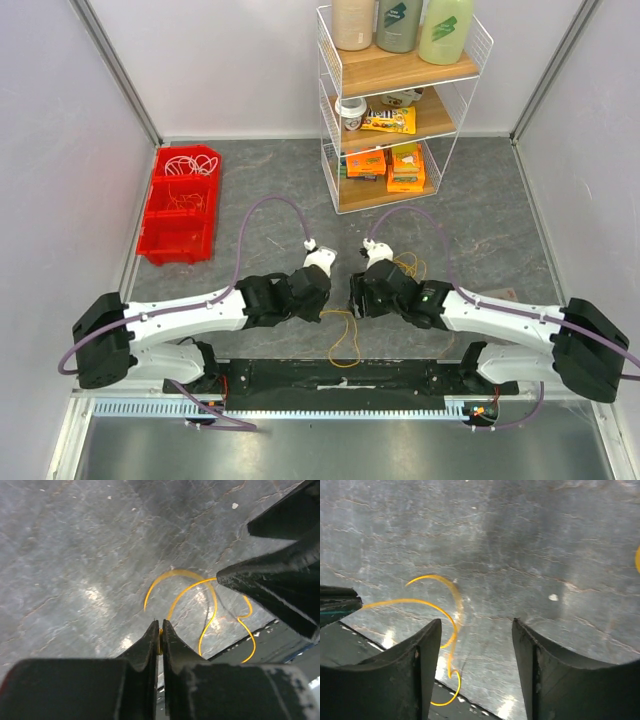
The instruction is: Untangle the cables
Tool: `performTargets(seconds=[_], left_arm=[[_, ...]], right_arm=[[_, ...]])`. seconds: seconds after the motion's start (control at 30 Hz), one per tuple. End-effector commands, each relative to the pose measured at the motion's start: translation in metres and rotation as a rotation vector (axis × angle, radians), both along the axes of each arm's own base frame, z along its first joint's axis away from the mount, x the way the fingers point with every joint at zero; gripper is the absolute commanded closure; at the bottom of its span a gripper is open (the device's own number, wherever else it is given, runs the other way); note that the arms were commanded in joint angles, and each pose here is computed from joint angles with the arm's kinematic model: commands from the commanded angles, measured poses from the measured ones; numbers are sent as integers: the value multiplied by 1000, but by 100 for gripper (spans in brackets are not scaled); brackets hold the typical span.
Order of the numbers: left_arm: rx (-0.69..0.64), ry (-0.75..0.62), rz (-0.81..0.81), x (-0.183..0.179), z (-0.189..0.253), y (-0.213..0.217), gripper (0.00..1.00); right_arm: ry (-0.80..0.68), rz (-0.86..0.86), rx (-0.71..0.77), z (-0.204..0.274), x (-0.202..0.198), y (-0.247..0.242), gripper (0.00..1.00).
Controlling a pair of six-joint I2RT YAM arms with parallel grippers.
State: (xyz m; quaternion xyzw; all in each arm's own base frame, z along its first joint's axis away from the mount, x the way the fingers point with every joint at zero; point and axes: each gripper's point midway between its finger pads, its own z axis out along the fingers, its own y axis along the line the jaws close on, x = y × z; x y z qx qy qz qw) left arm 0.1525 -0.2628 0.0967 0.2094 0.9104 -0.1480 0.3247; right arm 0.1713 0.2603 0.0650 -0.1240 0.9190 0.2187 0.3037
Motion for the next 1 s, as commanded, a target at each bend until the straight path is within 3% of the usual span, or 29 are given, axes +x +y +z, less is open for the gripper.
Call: performTargets(seconds=[0.0,0.17,0.2,0.27,0.33,0.47,0.6,0.83,0.97], left_arm=[[-132,84,-80,-3,1,-34,82],[-166,98,-118,-2,5,-46,45],[-162,104,-115,-2,4,-46,33],[-124,128,-76,-1,-2,-40,23],[-89,171,-26,-3,-9,-33,8],[-66,315,152,-19,-13,-17,6],[-225,496,286,-41,6,-31,6],[-503,696,443,-48,40,-65,5],[-517,737,612,-35,32,-73,3]], right_arm=[[-97,-120,-36,31,18,-26,29],[-208,-281,-65,62,29,-72,22],[-226,-301,-66,68,30,-79,22],[-251,-336,-70,76,30,-93,20],[-264,-346,-62,82,29,-99,19],[-268,-345,-54,83,27,-102,19],[-260,-339,-53,77,28,-98,19],[-258,-325,-37,77,26,-96,20],[-274,-331,-19,82,24,-101,20]])
